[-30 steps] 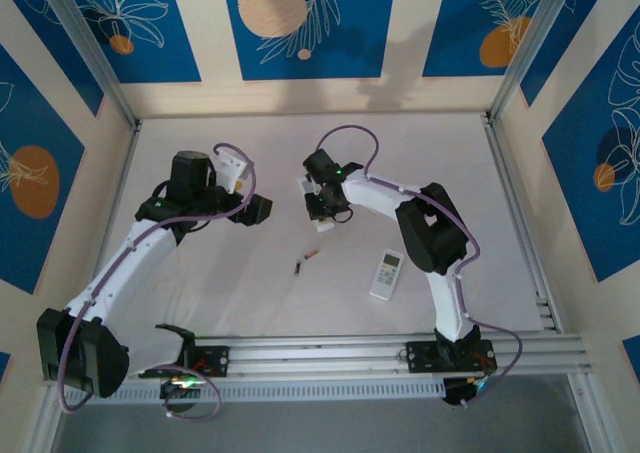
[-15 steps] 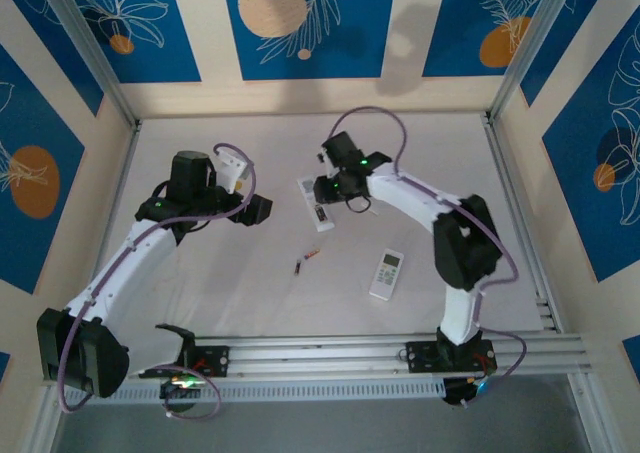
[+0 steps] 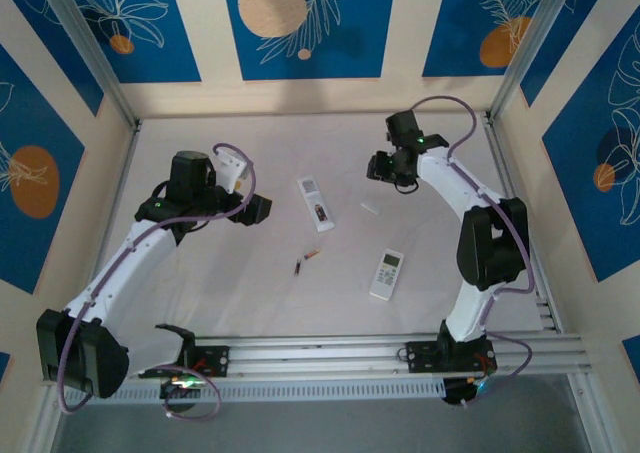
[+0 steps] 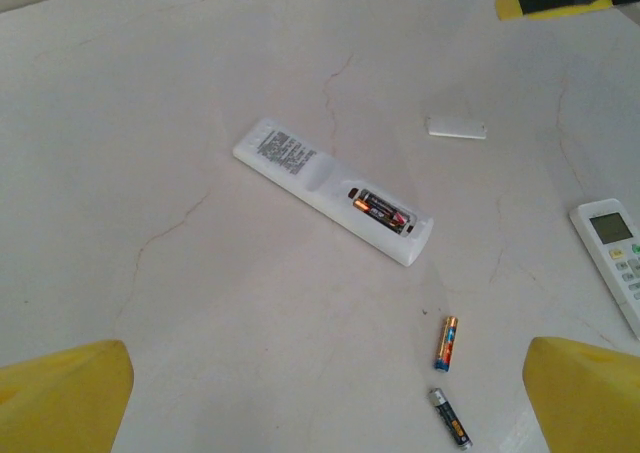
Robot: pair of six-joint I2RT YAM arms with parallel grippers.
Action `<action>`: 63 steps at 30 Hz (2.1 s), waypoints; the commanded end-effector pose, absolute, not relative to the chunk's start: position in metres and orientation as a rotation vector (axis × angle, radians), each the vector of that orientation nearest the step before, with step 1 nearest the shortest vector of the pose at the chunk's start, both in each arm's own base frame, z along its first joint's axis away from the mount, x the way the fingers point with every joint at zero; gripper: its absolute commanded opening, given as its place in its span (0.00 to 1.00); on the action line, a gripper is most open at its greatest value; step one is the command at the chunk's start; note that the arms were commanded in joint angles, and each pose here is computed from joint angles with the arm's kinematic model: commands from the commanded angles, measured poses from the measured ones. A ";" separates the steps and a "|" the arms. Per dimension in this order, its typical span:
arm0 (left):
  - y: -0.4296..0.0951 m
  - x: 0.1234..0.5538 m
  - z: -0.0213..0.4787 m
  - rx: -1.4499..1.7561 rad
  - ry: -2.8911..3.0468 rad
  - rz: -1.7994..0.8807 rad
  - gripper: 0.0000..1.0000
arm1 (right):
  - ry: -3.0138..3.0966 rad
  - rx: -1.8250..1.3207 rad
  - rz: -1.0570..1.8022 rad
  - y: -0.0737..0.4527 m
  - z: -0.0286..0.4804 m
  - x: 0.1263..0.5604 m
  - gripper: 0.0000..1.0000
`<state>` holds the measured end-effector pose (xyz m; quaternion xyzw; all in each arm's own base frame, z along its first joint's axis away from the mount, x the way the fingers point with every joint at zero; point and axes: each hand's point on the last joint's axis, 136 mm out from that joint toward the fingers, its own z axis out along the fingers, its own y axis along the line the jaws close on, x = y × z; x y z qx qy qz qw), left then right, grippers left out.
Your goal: Load the batteries into the remote control
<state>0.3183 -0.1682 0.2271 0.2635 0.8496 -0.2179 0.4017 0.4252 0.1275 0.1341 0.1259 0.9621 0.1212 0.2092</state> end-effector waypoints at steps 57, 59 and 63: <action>-0.177 0.310 0.247 0.685 2.070 -0.601 1.00 | 2.292 2.075 0.132 0.109 0.037 0.395 0.36; -0.177 0.310 0.247 0.685 2.070 -0.601 1.00 | 2.325 1.964 0.167 0.105 0.044 0.399 0.35; -0.177 0.310 0.247 0.686 2.070 -0.599 1.00 | 2.444 1.668 0.213 0.102 0.054 0.405 0.33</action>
